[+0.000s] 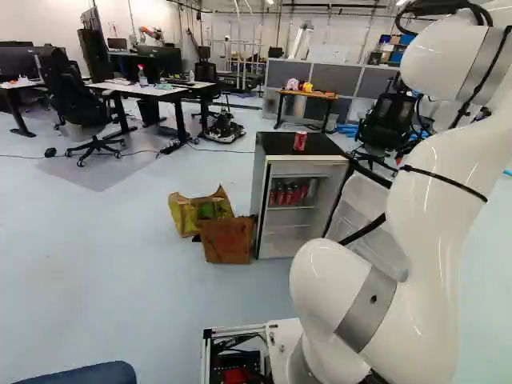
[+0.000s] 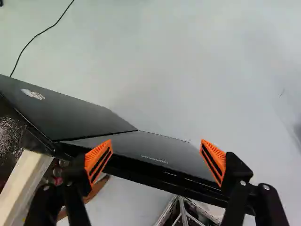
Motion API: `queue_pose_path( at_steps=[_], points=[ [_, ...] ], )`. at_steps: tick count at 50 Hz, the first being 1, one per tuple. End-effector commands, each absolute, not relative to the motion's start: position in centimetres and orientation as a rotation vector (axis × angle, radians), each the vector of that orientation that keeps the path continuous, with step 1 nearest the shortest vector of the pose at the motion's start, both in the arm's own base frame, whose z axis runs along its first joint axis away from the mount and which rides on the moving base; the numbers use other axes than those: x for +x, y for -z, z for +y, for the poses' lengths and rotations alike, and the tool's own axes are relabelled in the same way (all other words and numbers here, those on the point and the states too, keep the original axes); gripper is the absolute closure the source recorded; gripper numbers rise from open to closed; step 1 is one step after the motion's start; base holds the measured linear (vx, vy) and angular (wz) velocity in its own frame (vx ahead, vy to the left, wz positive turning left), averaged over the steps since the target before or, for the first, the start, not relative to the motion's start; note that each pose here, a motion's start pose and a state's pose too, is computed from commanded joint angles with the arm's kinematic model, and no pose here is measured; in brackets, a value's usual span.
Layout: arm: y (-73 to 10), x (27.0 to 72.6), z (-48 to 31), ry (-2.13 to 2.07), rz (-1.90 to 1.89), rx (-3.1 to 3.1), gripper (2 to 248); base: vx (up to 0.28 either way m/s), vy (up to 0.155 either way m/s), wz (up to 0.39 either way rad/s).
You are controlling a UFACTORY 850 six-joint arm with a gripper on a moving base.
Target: Grab a drink from the fridge
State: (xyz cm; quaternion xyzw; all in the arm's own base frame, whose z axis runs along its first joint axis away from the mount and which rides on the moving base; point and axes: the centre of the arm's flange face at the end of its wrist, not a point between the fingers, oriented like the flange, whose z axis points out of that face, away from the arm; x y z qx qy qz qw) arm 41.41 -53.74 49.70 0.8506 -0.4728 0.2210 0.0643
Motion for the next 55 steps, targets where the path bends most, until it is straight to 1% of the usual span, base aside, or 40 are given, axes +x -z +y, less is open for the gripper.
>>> queue_pose_path(
  at_steps=[25, 55],
  points=[
    [-45.5, 44.1, -57.8, -0.574, -1.455, 2.617, 3, 0.000, 0.000, 0.000],
    [-41.9, 44.3, -57.9, -0.414, -1.492, 2.692, 3, 0.000, 0.000, 0.000]
  ],
)
